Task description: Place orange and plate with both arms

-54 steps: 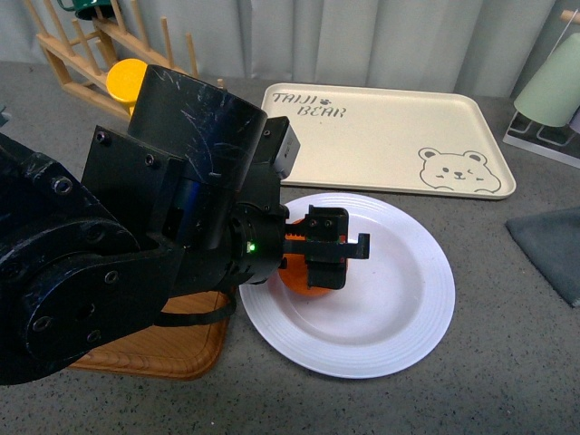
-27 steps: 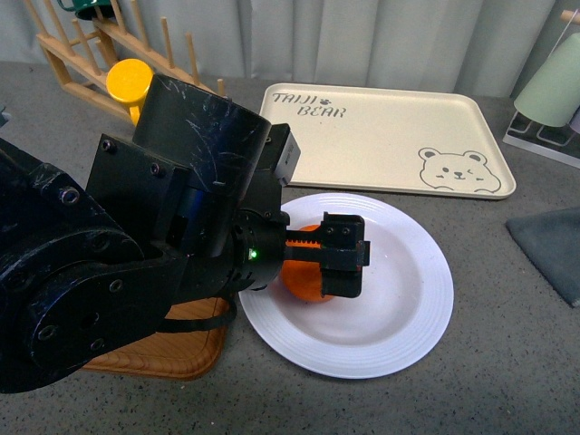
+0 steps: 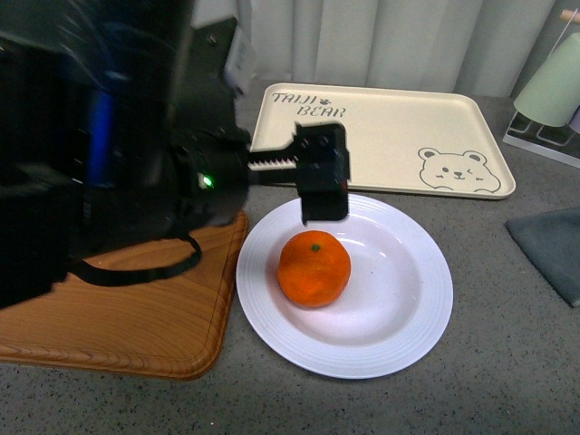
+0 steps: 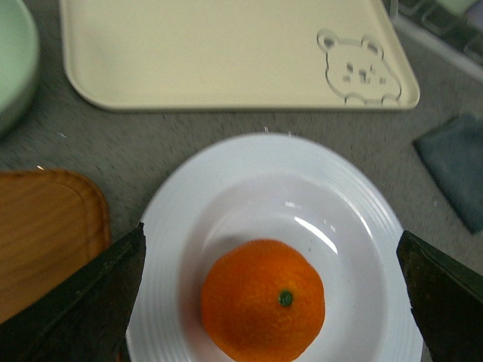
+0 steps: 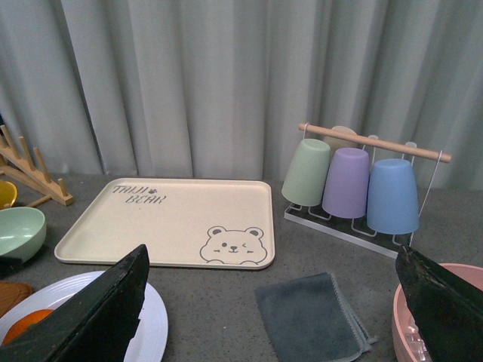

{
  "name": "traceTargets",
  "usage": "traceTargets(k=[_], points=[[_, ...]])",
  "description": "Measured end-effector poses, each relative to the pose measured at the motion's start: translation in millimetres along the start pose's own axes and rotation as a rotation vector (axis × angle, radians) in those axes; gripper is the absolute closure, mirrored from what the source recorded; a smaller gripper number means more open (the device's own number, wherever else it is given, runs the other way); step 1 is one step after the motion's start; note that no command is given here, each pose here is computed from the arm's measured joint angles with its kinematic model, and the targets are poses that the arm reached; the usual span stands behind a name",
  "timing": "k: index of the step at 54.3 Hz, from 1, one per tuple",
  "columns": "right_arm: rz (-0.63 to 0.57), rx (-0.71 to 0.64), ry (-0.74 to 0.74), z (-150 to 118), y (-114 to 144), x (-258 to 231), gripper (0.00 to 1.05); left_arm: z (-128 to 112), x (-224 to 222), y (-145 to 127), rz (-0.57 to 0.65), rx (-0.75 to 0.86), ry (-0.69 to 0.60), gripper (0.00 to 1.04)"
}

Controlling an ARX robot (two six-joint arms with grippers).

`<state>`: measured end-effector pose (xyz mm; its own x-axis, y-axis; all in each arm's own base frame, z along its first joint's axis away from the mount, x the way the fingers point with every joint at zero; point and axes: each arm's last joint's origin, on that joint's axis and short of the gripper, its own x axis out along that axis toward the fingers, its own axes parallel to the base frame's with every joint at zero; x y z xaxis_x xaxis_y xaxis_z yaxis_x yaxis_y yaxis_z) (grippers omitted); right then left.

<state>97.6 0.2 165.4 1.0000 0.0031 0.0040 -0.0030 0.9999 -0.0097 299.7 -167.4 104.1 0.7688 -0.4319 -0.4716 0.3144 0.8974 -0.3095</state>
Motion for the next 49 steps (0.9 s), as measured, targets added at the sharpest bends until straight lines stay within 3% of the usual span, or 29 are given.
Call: traceTargets(k=[8,23,28,32,46,49], points=[[0.000,0.000,0.000,0.0,0.0,0.0,0.09,16.1,-34.1,13.7,0.075,-0.029,-0.106,0.06],[0.000,0.000,0.000,0.0,0.0,0.0,0.09,21.2,-101.3,41.5,0.242,-0.085,-0.259,0.06],[0.001,0.000,0.000,0.0,0.0,0.0,0.09,14.1,-123.9,55.8,0.338,0.032,-0.456,0.21],[-0.002,0.000,0.000,0.0,0.0,0.0,0.09,7.4,-145.5,64.1,0.371,0.112,-0.538,0.34],[0.000,0.000,0.000,0.0,0.0,0.0,0.09,-10.6,-189.1,74.6,0.401,0.202,-0.549,0.97],[0.000,0.000,0.000,0.0,0.0,0.0,0.09,-12.4,-193.7,74.9,0.401,0.207,-0.551,1.01]])
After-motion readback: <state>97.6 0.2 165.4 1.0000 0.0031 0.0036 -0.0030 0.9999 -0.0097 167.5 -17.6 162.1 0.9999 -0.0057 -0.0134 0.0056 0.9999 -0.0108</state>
